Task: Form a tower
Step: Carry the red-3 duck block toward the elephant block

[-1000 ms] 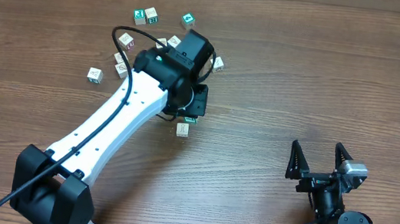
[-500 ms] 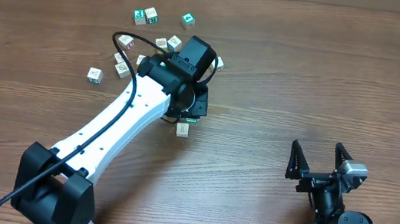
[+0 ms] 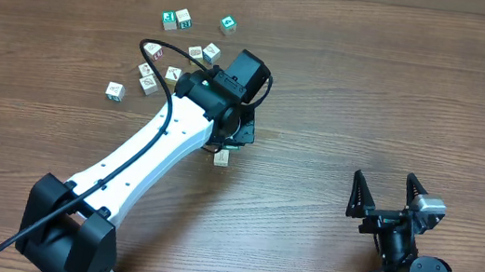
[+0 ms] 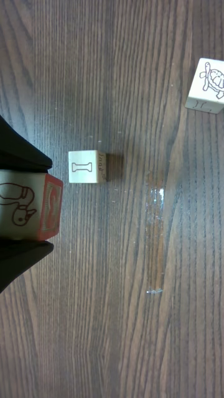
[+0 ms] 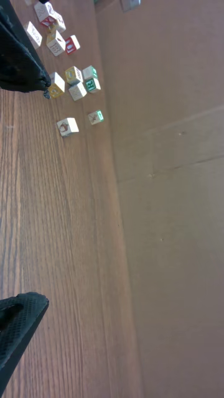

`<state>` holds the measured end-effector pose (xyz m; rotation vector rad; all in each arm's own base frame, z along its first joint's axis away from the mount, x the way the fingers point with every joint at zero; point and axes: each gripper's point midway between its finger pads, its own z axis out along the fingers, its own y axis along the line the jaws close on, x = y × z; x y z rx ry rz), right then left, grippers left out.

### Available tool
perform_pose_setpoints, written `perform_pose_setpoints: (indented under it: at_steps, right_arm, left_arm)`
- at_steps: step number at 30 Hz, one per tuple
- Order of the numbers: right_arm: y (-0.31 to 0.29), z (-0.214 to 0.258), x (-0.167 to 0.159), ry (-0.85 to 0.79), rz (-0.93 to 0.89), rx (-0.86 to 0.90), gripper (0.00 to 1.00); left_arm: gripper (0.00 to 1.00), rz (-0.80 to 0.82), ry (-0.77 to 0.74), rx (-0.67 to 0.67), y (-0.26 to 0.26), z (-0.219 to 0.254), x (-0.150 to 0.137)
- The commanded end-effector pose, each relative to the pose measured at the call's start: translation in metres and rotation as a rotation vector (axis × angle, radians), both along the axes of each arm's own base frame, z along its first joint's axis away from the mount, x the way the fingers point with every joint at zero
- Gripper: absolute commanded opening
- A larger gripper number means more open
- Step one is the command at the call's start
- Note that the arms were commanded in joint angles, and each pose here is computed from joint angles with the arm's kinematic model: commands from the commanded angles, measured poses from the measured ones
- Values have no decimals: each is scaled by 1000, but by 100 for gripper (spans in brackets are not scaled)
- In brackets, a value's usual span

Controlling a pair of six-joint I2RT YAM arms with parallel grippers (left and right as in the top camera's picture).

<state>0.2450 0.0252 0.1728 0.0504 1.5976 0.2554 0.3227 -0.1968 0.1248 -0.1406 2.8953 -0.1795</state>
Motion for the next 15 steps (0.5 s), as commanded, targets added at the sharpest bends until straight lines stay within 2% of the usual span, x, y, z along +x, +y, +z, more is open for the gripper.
perform_pose_setpoints:
  at_steps: [1,15]
  right_arm:
    - [0,-1,0,-5,1,3,100]
    - [0,-1,0,-5,1,3,100]
  left_arm:
    - [4,20,4,28,3,-7,-1]
    - [4,24,14,27,-2,-7,-6]
